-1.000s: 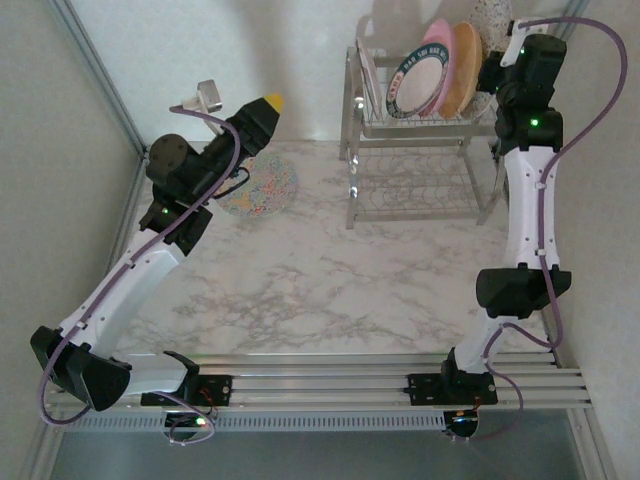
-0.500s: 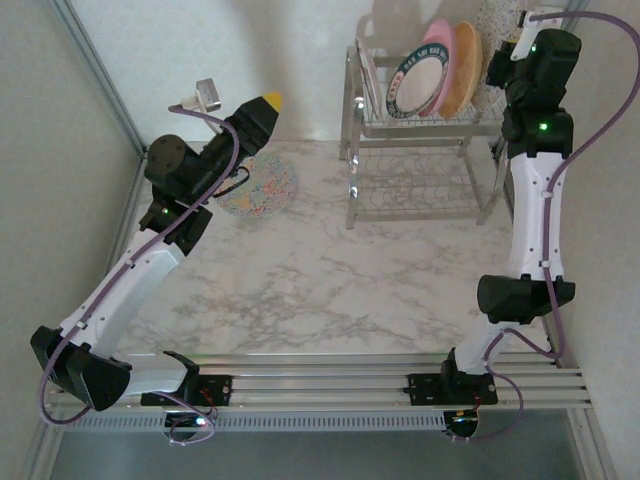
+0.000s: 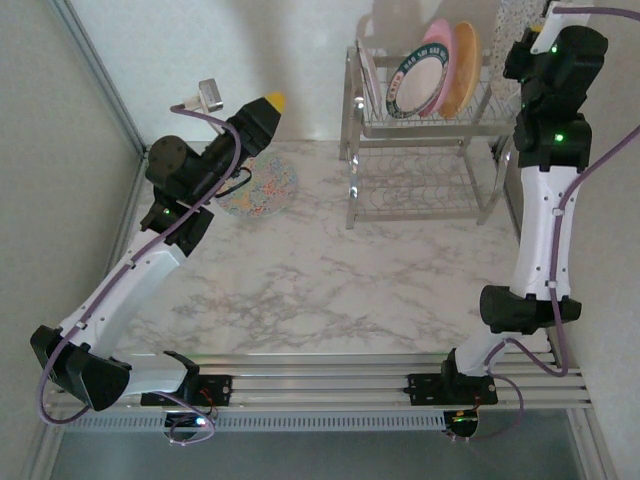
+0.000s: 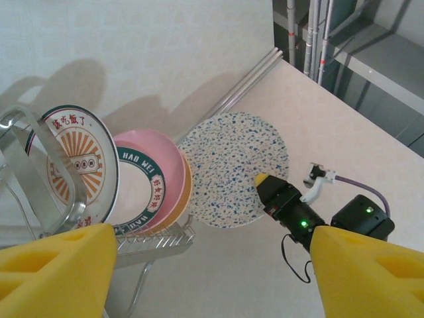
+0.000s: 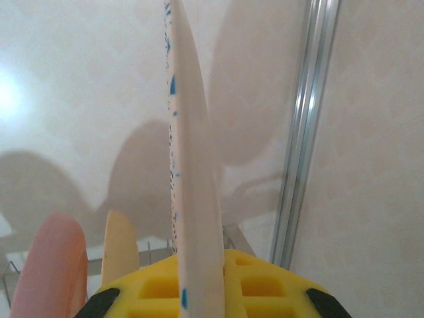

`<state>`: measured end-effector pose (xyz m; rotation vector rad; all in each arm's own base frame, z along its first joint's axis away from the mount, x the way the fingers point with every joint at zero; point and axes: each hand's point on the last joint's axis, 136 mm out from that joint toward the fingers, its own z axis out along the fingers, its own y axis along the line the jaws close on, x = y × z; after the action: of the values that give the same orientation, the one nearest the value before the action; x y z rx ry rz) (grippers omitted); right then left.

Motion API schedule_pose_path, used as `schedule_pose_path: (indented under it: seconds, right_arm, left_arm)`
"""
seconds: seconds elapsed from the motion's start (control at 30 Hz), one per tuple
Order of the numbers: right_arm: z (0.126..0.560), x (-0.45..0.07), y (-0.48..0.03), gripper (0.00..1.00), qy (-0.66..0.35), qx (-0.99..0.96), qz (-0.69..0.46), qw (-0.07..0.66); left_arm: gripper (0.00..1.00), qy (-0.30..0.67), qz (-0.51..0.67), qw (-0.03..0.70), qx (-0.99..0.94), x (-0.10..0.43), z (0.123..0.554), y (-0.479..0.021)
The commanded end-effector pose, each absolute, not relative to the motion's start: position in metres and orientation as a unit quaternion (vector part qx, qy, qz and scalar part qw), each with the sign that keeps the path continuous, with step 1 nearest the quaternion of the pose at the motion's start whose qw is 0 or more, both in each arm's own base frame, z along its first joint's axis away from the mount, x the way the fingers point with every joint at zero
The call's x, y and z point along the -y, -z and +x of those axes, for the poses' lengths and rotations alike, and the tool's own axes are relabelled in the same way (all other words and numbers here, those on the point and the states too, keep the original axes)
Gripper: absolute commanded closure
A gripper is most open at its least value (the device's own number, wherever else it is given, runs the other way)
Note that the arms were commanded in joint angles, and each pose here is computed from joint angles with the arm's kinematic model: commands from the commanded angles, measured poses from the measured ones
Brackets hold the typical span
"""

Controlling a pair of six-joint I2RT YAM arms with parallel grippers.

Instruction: Unload the plates from the dish rack

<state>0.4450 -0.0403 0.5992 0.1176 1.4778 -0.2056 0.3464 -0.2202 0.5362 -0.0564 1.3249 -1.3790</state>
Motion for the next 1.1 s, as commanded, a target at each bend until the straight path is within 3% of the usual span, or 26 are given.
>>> schedule_pose_path:
  seconds: [0.0, 0.3, 0.6, 0.77, 1.07]
  right_arm:
    - [0.395, 0.041, -0.672, 1.0, 0.094, -0.581, 0.067, 0.806]
    - [0.366, 0.031, -0.694, 1.0, 0.046, -0.552, 0.066, 0.83]
    - [0.35, 0.008, -0.698, 1.0, -0.063, -0.54, 0.058, 0.837]
    - [0.345, -0.012, -0.698, 1.0, -0.148, -0.539, 0.043, 0.828]
    - [0.354, -0.07, -0.684, 1.0, -0.335, -0.558, 0.016, 0.759]
  left_arm:
    - [0.22, 0.611, 0.003, 0.59, -0.528, 0.22, 0.325, -0.569]
    - [0.16, 0.619, 0.01, 0.588, -0.521, 0.224, 0.318, -0.577]
    - [0.07, 0.632, 0.01, 0.585, -0.508, 0.223, 0.313, -0.579]
    - [0.02, 0.641, 0.009, 0.583, -0.5, 0.224, 0.312, -0.582]
    - [0.02, 0.646, -0.02, 0.55, -0.528, 0.234, 0.334, -0.569]
